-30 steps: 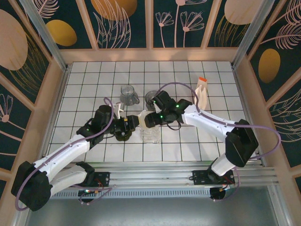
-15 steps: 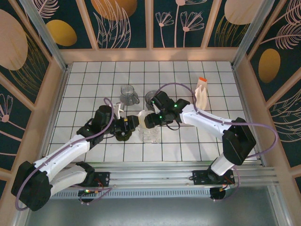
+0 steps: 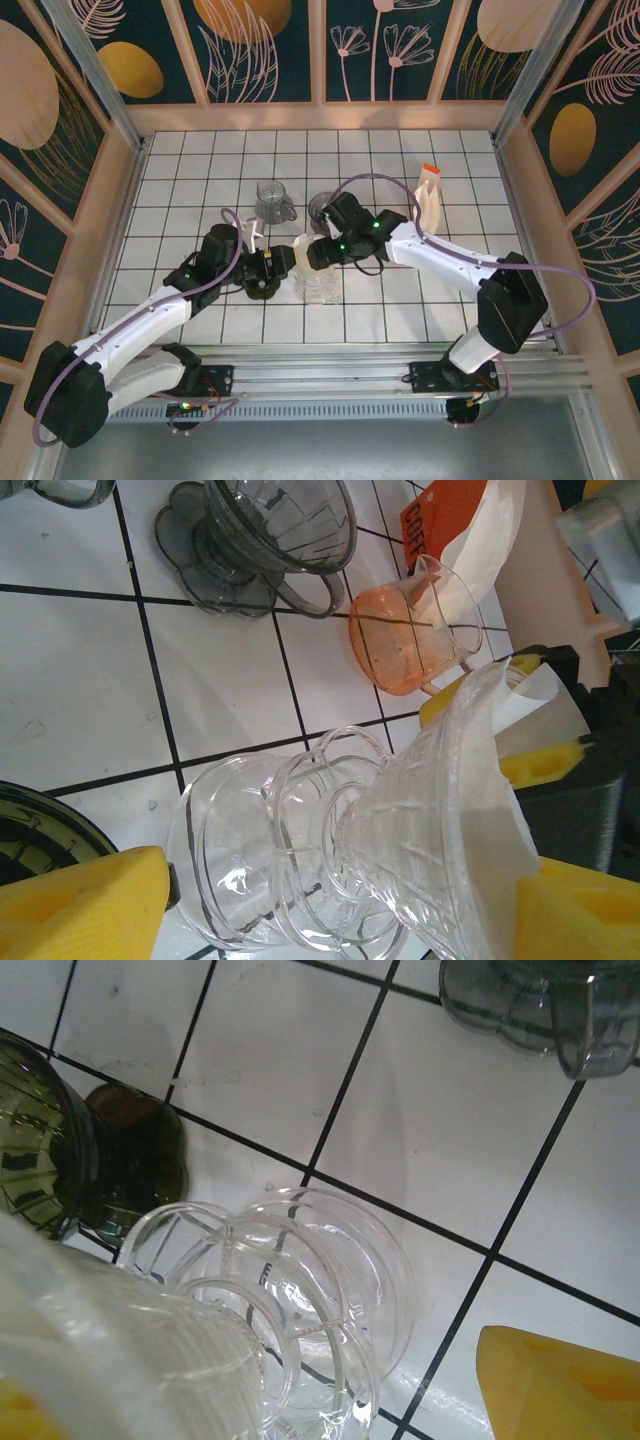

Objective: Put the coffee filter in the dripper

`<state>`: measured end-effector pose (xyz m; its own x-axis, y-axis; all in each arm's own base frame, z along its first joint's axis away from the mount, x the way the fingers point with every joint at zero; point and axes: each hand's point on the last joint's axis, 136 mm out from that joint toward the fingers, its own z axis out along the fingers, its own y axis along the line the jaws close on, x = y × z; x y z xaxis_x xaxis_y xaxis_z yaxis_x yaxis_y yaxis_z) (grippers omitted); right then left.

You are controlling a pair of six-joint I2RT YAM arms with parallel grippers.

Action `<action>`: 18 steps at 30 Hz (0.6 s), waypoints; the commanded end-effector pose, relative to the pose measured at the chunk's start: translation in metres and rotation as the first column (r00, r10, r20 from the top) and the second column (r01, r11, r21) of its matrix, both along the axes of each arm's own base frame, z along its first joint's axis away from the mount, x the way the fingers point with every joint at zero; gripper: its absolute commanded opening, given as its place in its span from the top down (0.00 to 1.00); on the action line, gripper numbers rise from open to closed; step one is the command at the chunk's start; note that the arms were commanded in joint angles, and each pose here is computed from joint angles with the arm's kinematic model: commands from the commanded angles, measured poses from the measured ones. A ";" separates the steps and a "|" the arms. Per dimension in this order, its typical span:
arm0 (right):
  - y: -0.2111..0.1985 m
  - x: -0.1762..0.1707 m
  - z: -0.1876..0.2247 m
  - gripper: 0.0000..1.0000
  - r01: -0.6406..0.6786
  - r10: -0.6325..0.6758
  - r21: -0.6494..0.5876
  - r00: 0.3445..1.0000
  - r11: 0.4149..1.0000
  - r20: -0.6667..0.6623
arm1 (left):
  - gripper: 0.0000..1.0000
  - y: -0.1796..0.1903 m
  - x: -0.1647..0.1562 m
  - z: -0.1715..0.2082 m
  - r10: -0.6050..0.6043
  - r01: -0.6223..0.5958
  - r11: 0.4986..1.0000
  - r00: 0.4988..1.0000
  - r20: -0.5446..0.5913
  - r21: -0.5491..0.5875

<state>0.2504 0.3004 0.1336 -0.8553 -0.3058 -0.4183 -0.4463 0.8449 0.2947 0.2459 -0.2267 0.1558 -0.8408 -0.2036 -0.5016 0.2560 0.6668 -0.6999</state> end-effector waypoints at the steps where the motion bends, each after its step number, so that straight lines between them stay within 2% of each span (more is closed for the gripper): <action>1: 0.006 0.006 0.026 0.23 0.011 -0.015 0.058 0.998 0.998 0.068 | 0.19 -0.002 -0.003 -0.005 -0.021 0.021 1.000 1.000 0.001 0.008; 11: 0.006 0.007 0.047 0.23 0.018 -0.029 0.106 0.994 0.994 0.103 | 0.19 -0.002 -0.002 -0.007 -0.019 0.019 1.000 1.000 -0.005 0.009; 18: -0.001 0.011 0.079 0.23 0.041 -0.066 0.142 0.983 0.989 0.171 | 0.19 -0.002 -0.002 -0.006 -0.017 0.017 1.000 1.000 -0.004 0.010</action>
